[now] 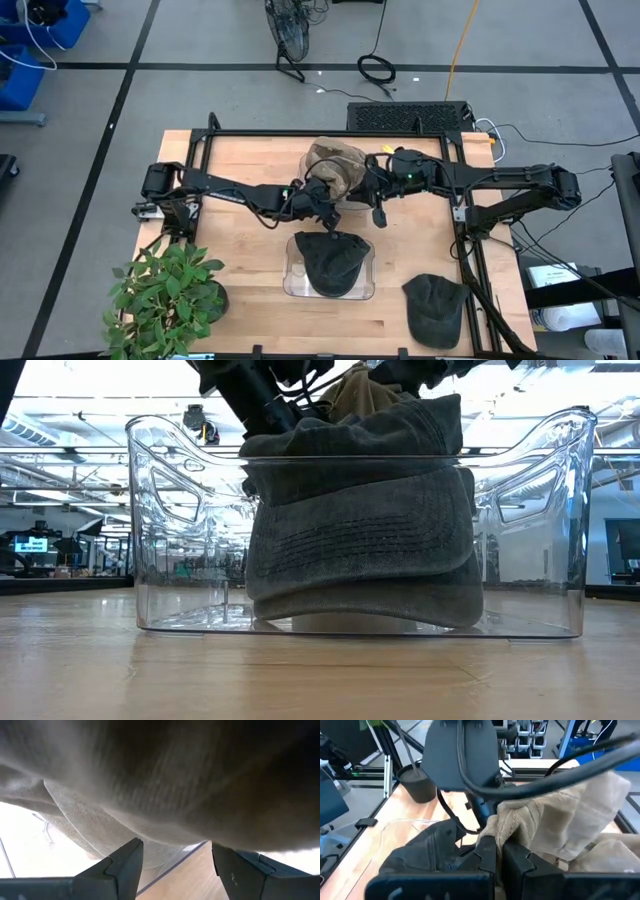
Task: Pick & Place hat
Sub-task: Put the brown cap into the top transparent bin
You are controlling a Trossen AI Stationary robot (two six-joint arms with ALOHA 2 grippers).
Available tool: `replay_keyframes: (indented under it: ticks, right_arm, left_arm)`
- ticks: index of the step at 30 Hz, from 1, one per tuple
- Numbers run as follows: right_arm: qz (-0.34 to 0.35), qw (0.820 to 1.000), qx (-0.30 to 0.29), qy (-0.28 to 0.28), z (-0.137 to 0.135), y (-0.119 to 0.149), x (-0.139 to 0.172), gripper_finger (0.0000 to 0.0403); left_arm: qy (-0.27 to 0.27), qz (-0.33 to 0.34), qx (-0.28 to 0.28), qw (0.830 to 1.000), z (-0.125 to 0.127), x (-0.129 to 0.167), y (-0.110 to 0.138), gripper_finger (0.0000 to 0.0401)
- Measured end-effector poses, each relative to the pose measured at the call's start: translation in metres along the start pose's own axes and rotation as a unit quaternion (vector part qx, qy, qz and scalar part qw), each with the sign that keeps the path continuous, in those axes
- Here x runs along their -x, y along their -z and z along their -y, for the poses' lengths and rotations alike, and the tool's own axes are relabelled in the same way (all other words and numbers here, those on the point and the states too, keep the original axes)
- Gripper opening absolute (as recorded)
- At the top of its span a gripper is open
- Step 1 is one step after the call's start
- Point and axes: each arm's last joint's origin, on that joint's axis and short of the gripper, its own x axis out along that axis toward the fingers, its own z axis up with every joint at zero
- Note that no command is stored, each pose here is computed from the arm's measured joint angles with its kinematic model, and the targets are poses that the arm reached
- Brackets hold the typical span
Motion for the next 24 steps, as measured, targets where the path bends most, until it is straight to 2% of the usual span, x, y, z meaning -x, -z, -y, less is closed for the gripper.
replay_keyframes:
  ticks: [6,8,12,15,19,22,24]
  right_arm:
    - [-0.065,0.996,-0.052,-0.014,0.000,0.014,-0.004,0.0004]
    - [-0.095,0.992,-0.080,-0.009,0.002,0.021,-0.006,0.0004]
    - [-0.112,0.986,-0.119,0.021,0.009,0.025,-0.005,0.0004]
    - [-0.118,0.983,-0.120,0.070,0.013,0.027,-0.004,0.0004]
    - [-0.113,0.982,-0.120,0.093,0.017,0.026,-0.004,0.0004]
    - [-0.108,0.979,-0.112,0.133,0.020,0.026,-0.004,0.0004]
    - [-0.104,0.980,-0.099,0.139,0.020,0.025,-0.004,0.0004]
  left_arm:
    - [-0.003,-0.001,0.001,1.000,-0.002,-0.001,-0.001,0.0234]
    - [-0.002,-0.002,0.002,1.000,-0.002,-0.001,-0.001,0.0234]
    - [0.013,-0.015,0.007,1.000,-0.001,-0.001,0.000,0.0234]
    - [0.040,-0.036,0.011,0.998,0.002,0.000,0.002,0.0234]
    - [0.073,-0.059,0.006,0.996,0.008,0.006,0.005,0.0234]
    - [0.088,-0.049,-0.007,0.995,0.011,0.019,0.002,0.0234]
    - [0.090,-0.035,-0.019,0.995,0.011,0.031,-0.002,0.0234]
